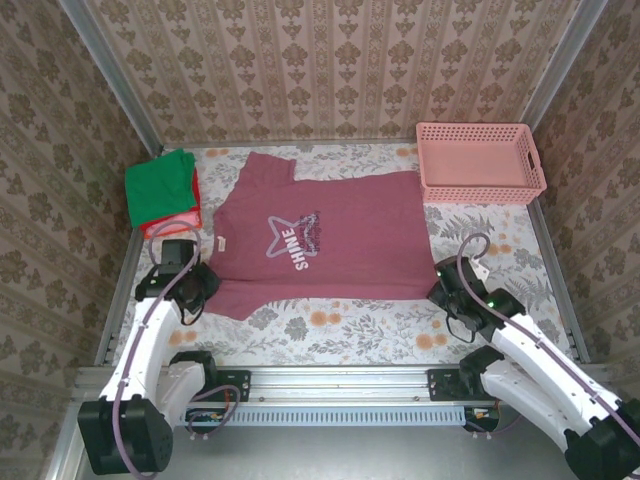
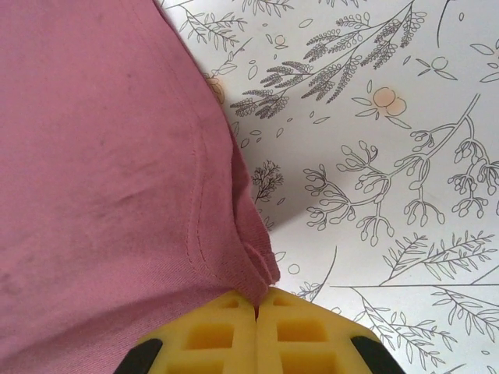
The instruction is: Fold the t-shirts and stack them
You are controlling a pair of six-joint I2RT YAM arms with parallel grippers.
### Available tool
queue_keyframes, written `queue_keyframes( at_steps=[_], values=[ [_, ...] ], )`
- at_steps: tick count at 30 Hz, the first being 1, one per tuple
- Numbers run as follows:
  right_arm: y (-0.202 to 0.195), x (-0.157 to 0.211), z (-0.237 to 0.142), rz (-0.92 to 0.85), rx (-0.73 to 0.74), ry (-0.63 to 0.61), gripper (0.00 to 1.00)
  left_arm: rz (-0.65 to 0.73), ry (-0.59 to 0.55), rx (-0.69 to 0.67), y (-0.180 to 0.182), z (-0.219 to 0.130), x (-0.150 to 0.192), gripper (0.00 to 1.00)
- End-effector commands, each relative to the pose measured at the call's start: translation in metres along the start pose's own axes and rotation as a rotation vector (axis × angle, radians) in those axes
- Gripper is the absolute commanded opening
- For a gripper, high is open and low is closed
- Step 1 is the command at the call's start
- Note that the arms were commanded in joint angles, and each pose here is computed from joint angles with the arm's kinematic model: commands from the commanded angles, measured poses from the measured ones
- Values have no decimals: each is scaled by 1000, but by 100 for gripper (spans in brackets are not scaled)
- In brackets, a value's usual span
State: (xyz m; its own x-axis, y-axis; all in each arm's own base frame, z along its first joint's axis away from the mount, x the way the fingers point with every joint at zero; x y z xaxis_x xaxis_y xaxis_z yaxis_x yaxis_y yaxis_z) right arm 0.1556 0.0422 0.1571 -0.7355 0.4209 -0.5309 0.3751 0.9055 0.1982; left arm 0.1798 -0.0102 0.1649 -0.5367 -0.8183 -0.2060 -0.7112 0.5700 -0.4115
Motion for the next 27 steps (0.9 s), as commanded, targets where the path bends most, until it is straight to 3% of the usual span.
queue_keyframes(
  at_steps=[1, 12, 27],
  values=[
    [-1, -9, -2, -16, 55, -19, 0, 13, -4, 8, -8, -7, -7, 0],
    [51, -76, 17, -136, 22, -77, 0, 80, -67, 49, -57, 5, -45, 0],
    [73, -135, 47, -200, 26, -90, 0, 107, -101, 95, -104, 23, -78, 0]
  ],
)
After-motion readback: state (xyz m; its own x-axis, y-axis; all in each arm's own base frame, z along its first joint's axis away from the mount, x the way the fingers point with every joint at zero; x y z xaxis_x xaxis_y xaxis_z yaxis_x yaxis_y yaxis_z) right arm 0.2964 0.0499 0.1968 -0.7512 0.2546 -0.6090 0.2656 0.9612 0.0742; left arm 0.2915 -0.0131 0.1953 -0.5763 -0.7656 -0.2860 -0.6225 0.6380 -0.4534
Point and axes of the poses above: each hand's point on the last joint's axis, 136 mm out from that joint toward the fingers, its own z axis out along the fingers, its own y axis along the line the jaws close on, x = y × z, the point moved 8 cm from there along -z, back along the fingers, and after that the axes turned 13 degrees about -z, right-handed, at the moved point
